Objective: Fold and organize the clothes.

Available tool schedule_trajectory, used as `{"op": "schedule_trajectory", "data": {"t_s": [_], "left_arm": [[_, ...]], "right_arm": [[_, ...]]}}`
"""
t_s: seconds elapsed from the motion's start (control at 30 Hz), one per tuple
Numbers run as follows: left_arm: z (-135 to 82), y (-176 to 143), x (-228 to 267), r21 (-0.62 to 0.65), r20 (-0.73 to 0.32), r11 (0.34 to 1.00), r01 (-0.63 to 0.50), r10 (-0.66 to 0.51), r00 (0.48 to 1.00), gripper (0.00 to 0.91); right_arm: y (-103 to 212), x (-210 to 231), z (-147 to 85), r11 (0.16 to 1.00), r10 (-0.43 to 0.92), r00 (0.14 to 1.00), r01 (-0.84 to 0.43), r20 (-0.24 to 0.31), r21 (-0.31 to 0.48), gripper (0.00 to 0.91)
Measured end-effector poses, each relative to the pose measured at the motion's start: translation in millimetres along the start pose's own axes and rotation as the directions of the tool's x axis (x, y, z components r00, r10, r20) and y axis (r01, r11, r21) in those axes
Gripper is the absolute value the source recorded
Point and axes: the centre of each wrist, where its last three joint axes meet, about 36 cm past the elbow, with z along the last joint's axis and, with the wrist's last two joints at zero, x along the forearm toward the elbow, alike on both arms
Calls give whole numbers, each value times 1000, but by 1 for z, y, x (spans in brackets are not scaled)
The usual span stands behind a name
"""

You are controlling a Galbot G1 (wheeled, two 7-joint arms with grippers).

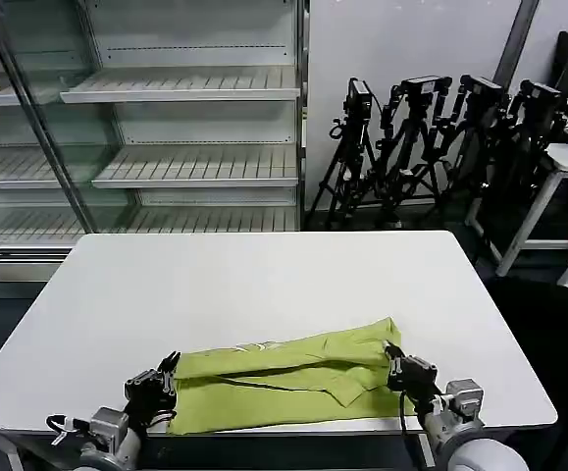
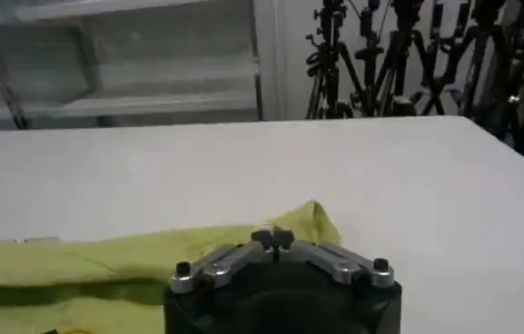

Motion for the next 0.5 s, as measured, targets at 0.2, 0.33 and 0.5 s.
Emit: {"op": "schedule_trajectory", "data": {"t_s": [0.2,0.33,0.5], "left_arm": [[1,-5,3,-13,3,1000,0,0,1000,907],[1,-6,7,-9,11,1000,12,-12,1000,907],[1,-11,12,24,18,999,33,-34,999,907]], "right_arm": [[4,3,8,1000,-2,1000,2,-20,7,907],[6,8,9,1000,8,1000,-8,-12,16,907],[10,17,10,1000,20,1000,-20,-1,20,907]]}}
